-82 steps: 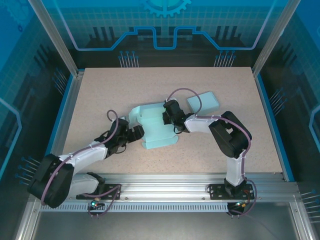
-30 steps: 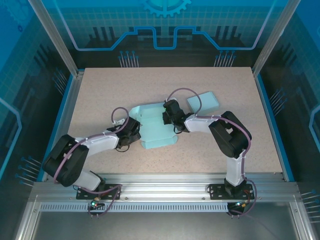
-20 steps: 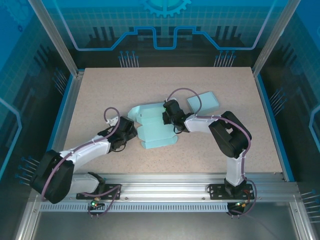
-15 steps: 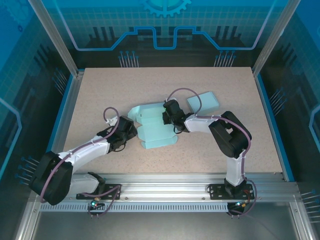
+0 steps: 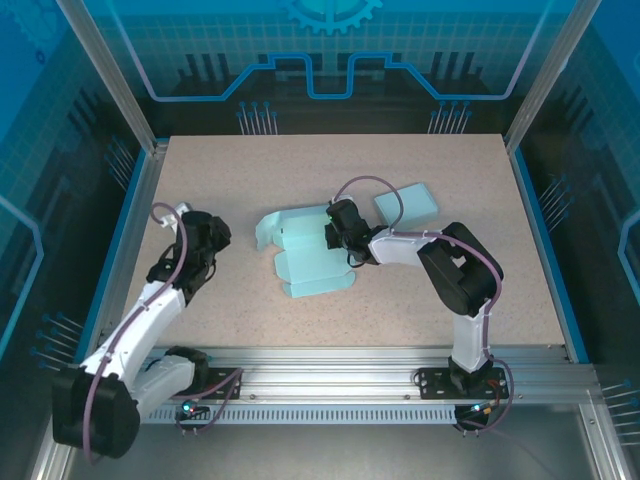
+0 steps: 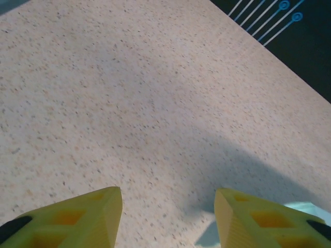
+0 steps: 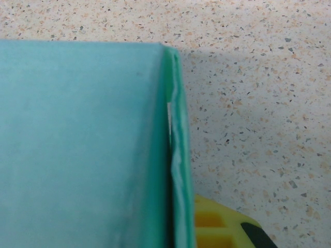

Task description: Fold the paper box

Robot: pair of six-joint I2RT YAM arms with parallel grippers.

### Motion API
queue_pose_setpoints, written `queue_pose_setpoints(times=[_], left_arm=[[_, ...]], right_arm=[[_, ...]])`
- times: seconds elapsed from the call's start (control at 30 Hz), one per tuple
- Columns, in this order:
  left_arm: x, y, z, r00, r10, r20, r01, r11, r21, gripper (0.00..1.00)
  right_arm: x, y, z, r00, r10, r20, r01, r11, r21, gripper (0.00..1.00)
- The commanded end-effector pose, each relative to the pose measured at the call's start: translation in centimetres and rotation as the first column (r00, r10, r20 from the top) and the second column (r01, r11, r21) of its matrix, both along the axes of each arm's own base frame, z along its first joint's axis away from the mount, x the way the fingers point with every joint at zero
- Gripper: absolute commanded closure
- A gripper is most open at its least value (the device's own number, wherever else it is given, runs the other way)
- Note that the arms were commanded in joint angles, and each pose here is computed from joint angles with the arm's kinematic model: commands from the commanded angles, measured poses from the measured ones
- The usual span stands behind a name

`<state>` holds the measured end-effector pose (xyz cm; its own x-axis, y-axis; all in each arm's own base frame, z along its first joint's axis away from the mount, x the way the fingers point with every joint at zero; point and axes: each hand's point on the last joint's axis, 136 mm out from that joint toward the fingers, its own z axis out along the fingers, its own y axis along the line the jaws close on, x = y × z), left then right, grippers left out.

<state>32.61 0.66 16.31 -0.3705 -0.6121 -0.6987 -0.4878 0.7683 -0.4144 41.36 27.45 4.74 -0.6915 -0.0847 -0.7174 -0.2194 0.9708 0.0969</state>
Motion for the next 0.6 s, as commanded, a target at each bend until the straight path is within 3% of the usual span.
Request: queue_pose_setpoints(times=[0.0, 0.33, 0.57], left_arm=[[2.4, -0.6, -0.2, 0.995, -0.104, -0.008, 0.104, 0.994, 0.028, 0.5], [10.5, -4.9, -3.8, 0.939, -0.343, 0.002, 0.343, 0.938, -0.039, 0.49], [11.5, -8.9, -5.3, 0.877, -0.48, 0.018, 0.476, 0.863, -0.17, 0.49]], right_arm=[[-2.3, 0.4, -3.3, 0.992, 0.042, -0.117, -0.046, 0.998, -0.037, 0.97], [-2.3, 0.5, -3.6, 0.991, 0.044, -0.127, -0.049, 0.998, -0.032, 0.97], [-2.2, 0.5, -3.5, 0.991, 0.043, -0.123, -0.048, 0.998, -0.04, 0.97]])
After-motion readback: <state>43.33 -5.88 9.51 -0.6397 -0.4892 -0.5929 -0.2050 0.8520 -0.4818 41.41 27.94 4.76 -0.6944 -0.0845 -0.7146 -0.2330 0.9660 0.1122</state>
